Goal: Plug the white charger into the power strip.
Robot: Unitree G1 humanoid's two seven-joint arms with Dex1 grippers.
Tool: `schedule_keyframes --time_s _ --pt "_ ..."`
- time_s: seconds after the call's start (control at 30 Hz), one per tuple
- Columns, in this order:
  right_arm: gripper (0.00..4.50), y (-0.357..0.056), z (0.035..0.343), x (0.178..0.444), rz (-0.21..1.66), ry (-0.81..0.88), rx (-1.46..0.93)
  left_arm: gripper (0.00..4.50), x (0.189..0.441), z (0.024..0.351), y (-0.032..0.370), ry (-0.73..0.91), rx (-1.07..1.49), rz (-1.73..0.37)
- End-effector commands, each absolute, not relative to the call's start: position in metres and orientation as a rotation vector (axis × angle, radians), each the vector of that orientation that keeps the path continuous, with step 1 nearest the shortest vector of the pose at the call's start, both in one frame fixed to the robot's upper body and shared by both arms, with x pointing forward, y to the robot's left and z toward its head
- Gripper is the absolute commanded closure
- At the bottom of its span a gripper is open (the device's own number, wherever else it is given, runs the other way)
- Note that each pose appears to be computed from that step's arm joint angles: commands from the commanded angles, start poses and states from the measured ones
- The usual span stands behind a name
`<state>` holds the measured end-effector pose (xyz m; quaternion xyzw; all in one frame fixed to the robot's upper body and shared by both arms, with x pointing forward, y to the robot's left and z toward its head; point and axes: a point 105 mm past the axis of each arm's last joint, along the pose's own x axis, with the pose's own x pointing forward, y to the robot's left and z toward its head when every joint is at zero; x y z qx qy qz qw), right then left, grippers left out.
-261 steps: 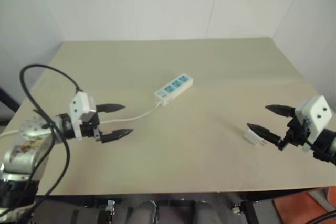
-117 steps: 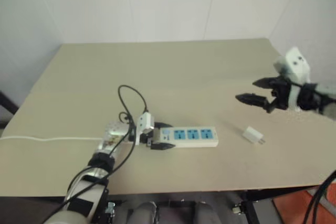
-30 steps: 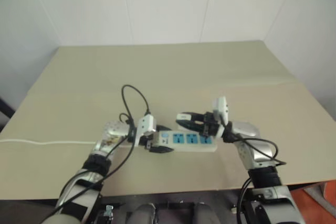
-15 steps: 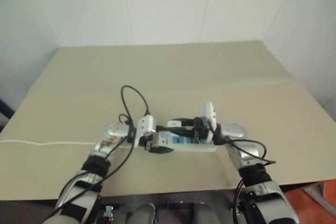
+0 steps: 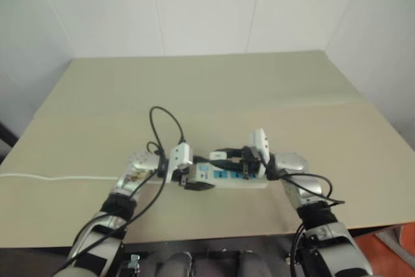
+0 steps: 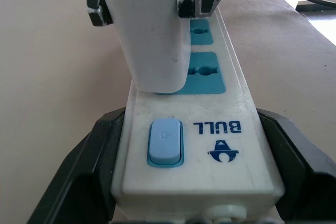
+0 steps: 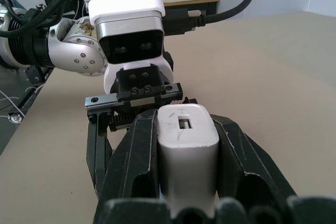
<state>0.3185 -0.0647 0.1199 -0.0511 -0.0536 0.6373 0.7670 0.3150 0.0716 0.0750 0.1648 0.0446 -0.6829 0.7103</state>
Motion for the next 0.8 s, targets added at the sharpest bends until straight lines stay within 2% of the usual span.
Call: schedule_keyframes --time_s 0.03,0.23,0.5,0.8 --pt "3.35 -0.075 0.115 0.320 1.361 -0.102 -0.146 1.20 0.303 0.049 0.074 0.219 0.365 -1.552" --pt "3.35 -0.085 0.104 0.322 1.350 -0.060 -0.198 1.20 0.303 0.049 0.075 0.221 0.363 -1.552" --pt "3.35 -0.117 0.075 0.325 1.295 0.078 -0.243 1.20 0.302 0.050 0.075 0.221 0.363 -1.547" --pt "3.35 -0.119 0.071 0.331 1.288 0.116 -0.256 1.20 0.303 0.050 0.075 0.222 0.366 -1.546"
